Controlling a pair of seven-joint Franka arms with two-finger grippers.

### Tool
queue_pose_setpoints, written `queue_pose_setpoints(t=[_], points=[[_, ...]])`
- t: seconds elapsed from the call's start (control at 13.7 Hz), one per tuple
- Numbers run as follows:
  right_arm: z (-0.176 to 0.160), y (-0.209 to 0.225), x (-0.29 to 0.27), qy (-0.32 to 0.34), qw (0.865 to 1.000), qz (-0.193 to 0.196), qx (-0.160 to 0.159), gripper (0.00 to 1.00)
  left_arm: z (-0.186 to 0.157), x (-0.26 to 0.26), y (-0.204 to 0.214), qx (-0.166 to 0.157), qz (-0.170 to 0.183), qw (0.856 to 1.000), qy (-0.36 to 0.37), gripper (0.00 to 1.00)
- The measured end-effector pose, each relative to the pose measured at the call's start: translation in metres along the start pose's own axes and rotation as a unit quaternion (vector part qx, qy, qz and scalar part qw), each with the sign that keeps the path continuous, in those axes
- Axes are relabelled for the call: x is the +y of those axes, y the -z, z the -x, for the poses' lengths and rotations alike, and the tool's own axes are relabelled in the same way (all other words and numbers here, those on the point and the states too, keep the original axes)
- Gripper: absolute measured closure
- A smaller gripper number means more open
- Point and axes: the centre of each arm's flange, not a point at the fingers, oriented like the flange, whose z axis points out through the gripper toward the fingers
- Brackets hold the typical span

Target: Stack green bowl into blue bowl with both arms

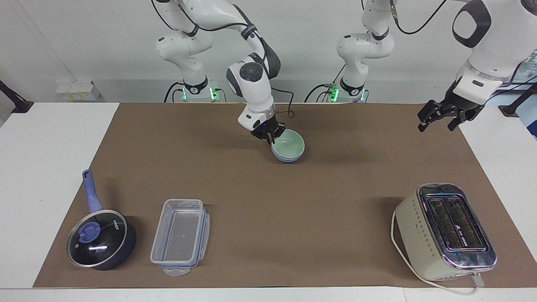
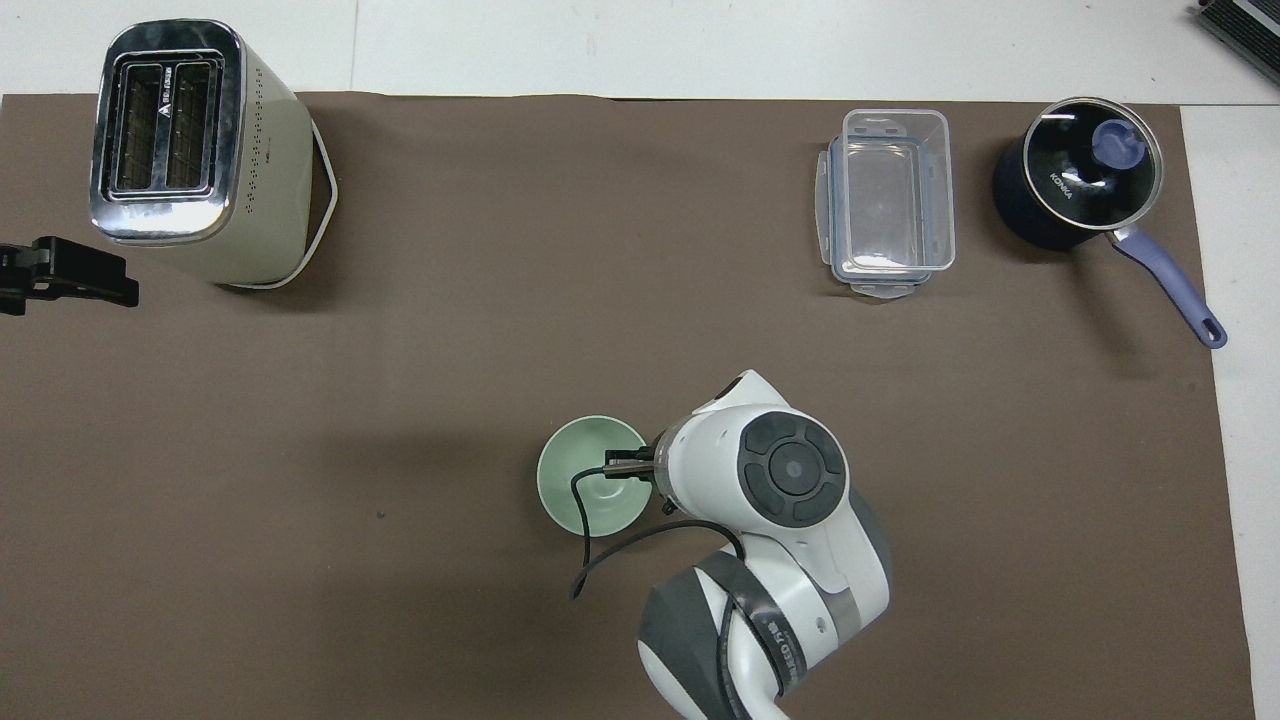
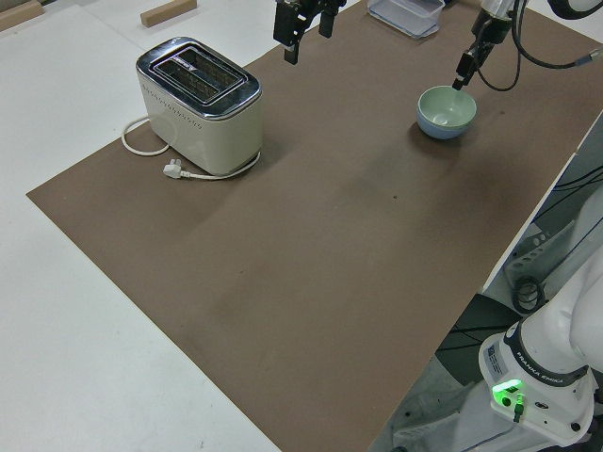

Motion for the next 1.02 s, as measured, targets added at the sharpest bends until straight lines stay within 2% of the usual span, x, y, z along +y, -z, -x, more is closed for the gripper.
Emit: queue_pose_setpoints(t=[0.22, 0.44, 0.66, 1.02], points=[[-0.019, 0.047, 0.033, -0.028, 0.999, -0.001, 0.017, 0.02, 0.000, 0.000, 0.000, 0.000, 0.000, 1.000, 0.000, 0.00], [-0.044, 0.104, 0.082, -0.059, 0.997, 0.011, 0.042, 0.00, 0.000, 0.000, 0.000, 0.000, 0.000, 1.000, 0.000, 0.00], [-0.073, 0.164, 0.142, -0.085, 0.994, 0.045, 0.059, 0.00, 0.000, 0.000, 0.000, 0.000, 0.000, 1.000, 0.000, 0.00], [-0.095, 0.260, 0.213, -0.104, 0.990, 0.071, 0.057, 0.00, 0.000, 0.000, 0.000, 0.000, 0.000, 1.000, 0.000, 0.00]])
